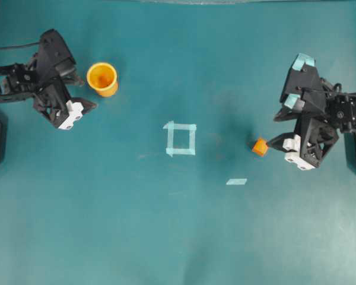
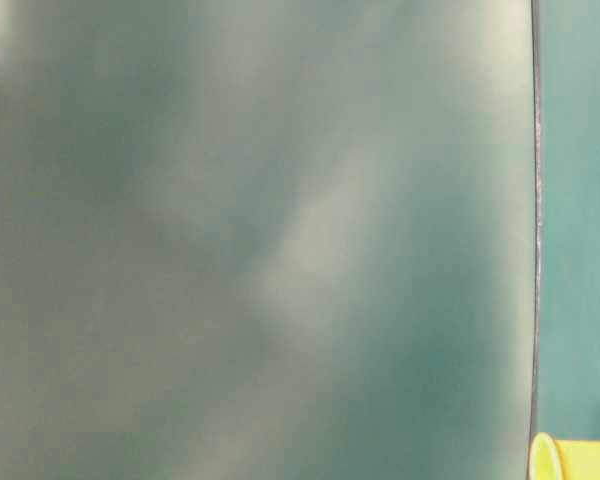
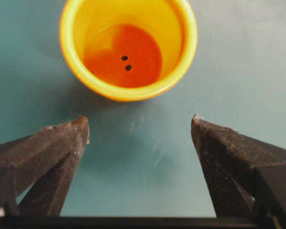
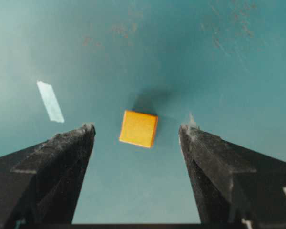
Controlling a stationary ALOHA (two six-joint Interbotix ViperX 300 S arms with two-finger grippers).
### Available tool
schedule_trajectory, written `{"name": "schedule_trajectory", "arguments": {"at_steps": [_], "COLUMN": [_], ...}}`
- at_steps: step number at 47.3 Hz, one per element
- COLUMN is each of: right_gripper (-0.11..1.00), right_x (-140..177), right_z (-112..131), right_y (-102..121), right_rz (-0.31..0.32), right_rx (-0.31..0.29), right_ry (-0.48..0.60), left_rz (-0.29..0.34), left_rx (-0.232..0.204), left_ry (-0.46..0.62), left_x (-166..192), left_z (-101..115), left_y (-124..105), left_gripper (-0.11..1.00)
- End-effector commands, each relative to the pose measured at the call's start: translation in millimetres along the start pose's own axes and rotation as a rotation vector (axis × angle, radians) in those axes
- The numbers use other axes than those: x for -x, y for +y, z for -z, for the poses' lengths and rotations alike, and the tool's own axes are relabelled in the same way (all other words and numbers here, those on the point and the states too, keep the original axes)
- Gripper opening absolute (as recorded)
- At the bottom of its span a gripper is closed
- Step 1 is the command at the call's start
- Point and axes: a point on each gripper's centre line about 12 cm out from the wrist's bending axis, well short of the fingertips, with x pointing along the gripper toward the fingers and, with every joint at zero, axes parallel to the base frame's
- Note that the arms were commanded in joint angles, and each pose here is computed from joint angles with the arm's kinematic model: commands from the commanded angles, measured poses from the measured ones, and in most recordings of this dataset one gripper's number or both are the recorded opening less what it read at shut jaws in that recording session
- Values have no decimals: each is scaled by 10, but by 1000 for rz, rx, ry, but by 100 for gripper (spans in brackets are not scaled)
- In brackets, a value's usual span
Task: Hold the block with right arm and the cup with left arm, then put the block into the cup.
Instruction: 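Close the left gripper around the orange cup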
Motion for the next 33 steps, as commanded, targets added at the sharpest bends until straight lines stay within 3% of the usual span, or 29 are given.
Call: {"name": "schedule_trajectory", "arguments": {"at_steps": [1,9,33], "right_gripper": [68,68,68], "right_x": [44,47,40], "right_z": [-104,-112,-119], "right_y": [39,43,48], "right_rz": [-14,-16,-19], "right_rx": [0,0,0], "right_ry": [-36,-40,-45], "left_rz": [6,14,14], "left_rx": [-1,-8,-17], "left_ry": [-47,-96,-111], "left_x": [-54,-151,-477], "left_z": [-105,-231,-526], "left_y": [-9,-29,-60], "left_gripper": [89,89,89]}}
